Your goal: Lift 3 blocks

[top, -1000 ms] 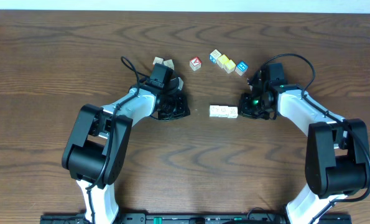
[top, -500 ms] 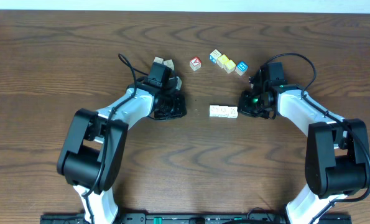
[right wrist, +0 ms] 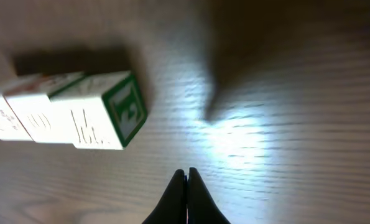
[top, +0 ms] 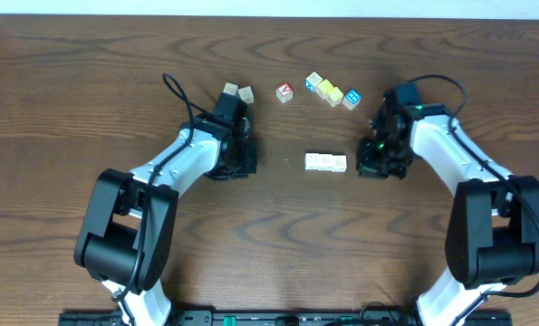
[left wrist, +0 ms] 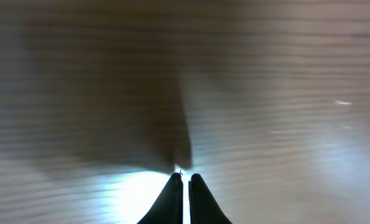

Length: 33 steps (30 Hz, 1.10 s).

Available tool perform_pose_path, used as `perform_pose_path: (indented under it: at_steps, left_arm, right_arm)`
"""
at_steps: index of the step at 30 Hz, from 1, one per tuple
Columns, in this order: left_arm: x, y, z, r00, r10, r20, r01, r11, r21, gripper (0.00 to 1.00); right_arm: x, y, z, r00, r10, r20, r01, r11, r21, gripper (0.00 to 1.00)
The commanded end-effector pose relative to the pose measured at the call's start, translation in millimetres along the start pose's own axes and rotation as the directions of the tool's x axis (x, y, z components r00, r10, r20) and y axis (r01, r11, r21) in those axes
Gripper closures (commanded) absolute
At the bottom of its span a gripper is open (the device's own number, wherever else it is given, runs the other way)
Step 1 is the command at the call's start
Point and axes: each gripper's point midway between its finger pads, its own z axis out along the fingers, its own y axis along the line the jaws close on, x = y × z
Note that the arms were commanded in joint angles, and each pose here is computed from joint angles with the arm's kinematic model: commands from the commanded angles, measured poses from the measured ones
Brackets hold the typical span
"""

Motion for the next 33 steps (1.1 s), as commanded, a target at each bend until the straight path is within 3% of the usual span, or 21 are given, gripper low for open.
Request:
perform_pose_path:
  at_steps: [1,14,33]
  left_arm:
    - [-6,31,-5,0.998,0.017,0.053,-0.009,0.986,-0.165,0.92]
    - [1,34,-5,1.0,0.012,0.024,-0.007,0.984,-0.177,0.92]
    - [1,34,-5,1.0,0.012,0.024,-0.007,0.984,-0.177,0.92]
  right_arm:
    - [16,11,15,0.998,-0.058,-0.01,0.058,0.998,0.018,0.99]
    - [7,15,32,0.992,-0.061,0.106,0.047,0.99,0.13,0.99]
    - [-3,25,31,0.987,-0.072,0.143,0.059,0.994,0.09,0.99]
